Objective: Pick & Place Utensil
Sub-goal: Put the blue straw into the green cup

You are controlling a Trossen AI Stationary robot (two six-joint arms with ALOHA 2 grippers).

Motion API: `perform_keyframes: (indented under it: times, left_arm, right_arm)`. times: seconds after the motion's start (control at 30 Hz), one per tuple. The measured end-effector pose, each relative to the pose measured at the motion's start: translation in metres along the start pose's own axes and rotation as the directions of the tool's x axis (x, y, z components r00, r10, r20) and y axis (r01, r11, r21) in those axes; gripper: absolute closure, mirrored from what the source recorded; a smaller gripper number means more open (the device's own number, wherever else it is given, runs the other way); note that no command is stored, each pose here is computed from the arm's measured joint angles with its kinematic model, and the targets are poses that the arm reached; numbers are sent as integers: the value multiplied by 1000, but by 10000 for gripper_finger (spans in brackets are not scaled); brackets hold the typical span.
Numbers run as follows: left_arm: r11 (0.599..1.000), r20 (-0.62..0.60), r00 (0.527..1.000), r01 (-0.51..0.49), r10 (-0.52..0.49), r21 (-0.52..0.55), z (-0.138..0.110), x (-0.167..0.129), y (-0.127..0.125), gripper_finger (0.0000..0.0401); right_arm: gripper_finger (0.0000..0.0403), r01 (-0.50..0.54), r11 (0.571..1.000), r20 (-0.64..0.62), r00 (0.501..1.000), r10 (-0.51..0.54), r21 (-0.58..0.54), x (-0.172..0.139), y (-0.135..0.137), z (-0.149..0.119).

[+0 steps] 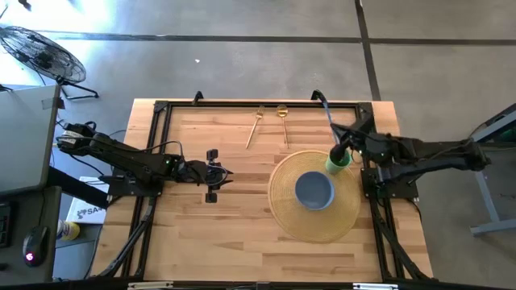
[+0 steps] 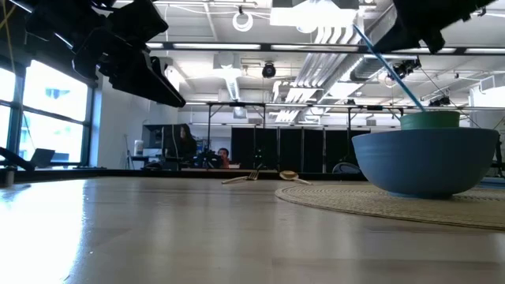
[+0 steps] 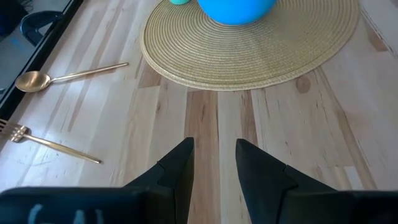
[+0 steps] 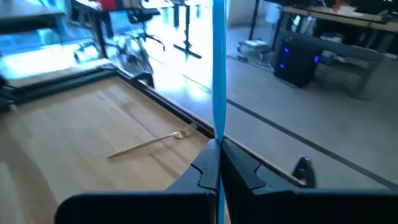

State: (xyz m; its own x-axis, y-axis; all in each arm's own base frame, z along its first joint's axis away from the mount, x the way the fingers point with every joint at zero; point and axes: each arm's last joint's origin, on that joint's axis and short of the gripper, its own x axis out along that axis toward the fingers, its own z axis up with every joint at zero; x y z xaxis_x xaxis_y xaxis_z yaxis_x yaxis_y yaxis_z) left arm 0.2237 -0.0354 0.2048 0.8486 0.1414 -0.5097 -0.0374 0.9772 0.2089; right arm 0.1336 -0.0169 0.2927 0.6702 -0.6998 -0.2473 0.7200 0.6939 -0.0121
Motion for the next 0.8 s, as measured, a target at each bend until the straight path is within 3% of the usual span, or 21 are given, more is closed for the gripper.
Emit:
perform_keyframes:
  times: [0.2,0.4,0.8]
  left_arm:
    - [1000,15,1000,0,0,-5,1,0,0,286]
    - [1000,23,1000,2,-2,-15,2,0,0,286]
    - [1000,24,1000,2,-1,-17,2,0,0,286]
  right_arm:
    - [402,-74,997,62,995,73,16,-3,-1,-34]
    - [401,-143,990,37,989,144,-14,-5,-1,-57]
    - [339,-141,988,-54,989,138,-57,-6,-4,-64]
